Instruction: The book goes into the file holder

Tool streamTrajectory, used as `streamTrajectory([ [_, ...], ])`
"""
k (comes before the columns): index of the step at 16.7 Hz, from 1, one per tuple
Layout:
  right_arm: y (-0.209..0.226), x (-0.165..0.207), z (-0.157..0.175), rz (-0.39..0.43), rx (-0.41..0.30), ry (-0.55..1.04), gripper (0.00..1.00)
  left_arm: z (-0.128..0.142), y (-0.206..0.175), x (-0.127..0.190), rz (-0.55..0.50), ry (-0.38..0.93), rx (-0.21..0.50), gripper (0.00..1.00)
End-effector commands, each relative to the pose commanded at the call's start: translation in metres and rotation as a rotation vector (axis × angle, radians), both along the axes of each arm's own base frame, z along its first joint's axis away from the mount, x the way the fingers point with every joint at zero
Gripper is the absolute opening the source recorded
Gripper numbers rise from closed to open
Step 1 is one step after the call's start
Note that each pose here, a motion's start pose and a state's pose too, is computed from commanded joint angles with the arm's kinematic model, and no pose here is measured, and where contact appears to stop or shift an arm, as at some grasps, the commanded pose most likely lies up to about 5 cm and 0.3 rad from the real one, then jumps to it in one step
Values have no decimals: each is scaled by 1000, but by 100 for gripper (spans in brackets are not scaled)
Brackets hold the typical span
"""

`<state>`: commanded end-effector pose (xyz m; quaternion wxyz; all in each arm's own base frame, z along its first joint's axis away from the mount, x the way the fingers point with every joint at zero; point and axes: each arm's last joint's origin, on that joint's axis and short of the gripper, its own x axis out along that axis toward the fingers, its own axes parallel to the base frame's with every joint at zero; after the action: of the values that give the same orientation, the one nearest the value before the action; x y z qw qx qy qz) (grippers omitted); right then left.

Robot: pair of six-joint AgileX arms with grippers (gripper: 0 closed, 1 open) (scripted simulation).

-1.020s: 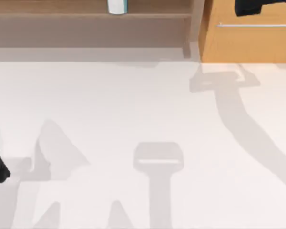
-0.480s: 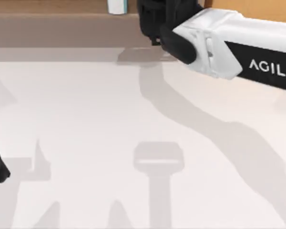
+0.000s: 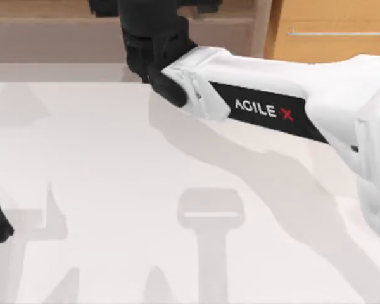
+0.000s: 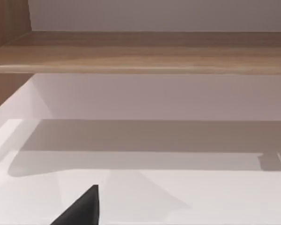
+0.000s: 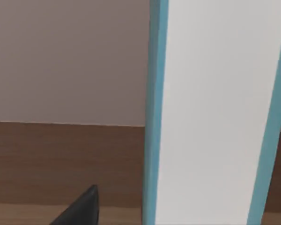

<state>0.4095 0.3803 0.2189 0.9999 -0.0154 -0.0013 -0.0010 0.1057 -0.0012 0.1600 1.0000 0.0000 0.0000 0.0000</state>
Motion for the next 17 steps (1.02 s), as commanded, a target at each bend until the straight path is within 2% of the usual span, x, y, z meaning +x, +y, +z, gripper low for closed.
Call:
streamTrajectory([
  [4, 8, 7, -14, -5, 18, -9, 100, 0, 0, 0, 0, 0, 0, 100],
  [17, 8, 27, -14, -5, 18, -9, 100, 0, 0, 0, 0, 0, 0, 100],
])
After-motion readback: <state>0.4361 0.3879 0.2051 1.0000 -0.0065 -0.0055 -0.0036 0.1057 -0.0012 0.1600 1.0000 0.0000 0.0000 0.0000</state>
